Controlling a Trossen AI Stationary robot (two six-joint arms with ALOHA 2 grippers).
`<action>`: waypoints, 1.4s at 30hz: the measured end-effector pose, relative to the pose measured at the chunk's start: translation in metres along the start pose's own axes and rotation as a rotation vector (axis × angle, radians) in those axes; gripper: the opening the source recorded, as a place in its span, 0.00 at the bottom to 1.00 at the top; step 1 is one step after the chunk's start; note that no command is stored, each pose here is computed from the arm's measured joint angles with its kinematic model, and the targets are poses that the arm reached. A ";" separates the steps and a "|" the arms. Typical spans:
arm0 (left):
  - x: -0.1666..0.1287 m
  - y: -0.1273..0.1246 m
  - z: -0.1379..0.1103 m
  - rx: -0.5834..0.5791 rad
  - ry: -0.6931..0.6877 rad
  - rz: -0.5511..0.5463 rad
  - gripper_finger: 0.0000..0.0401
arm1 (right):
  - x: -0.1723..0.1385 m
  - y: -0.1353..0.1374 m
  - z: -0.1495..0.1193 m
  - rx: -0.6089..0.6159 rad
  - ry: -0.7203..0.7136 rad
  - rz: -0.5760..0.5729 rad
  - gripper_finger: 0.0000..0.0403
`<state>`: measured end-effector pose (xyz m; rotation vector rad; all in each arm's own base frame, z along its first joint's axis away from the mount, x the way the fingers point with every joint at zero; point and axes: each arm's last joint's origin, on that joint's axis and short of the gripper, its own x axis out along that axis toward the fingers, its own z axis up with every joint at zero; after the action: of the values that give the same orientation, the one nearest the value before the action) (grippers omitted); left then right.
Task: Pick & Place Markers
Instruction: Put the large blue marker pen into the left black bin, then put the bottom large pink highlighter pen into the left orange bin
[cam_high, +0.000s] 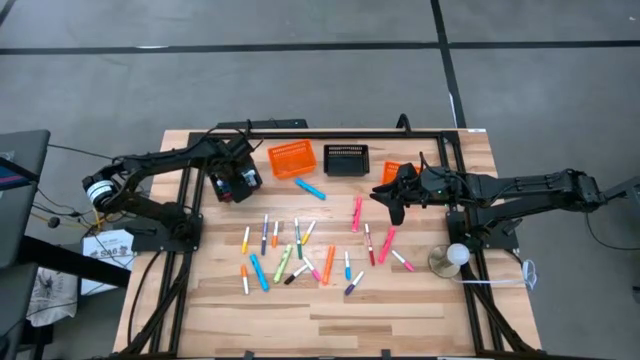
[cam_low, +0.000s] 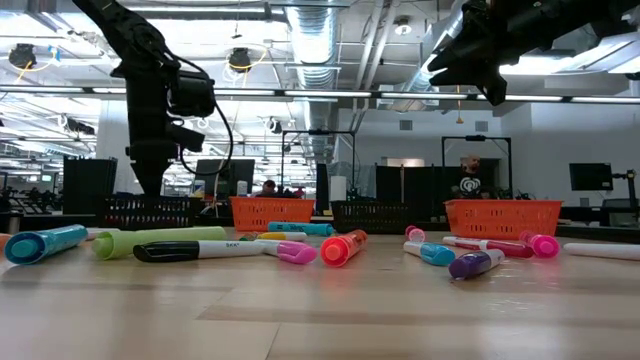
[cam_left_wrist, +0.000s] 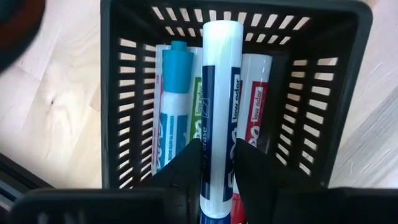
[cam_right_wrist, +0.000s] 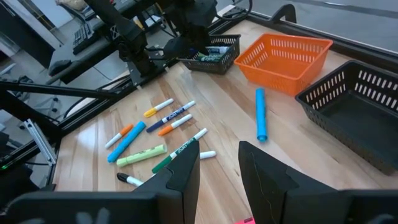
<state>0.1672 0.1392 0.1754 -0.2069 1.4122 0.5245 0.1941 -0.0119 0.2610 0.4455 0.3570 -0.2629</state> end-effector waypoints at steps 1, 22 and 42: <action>0.000 0.000 0.000 0.000 0.001 0.000 0.22 | 0.000 0.000 0.000 0.000 0.000 0.000 0.25; -0.042 -0.008 -0.011 -0.132 -0.190 -0.002 0.47 | 0.000 0.000 0.000 0.000 0.002 0.003 0.25; -0.129 -0.095 -0.045 -0.186 -0.664 -0.465 0.46 | -0.001 0.005 -0.003 -0.001 0.086 0.168 0.25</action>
<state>0.1628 0.0084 0.2771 -0.4516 0.6361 0.2922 0.1945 -0.0061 0.2609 0.4838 0.4012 -0.0800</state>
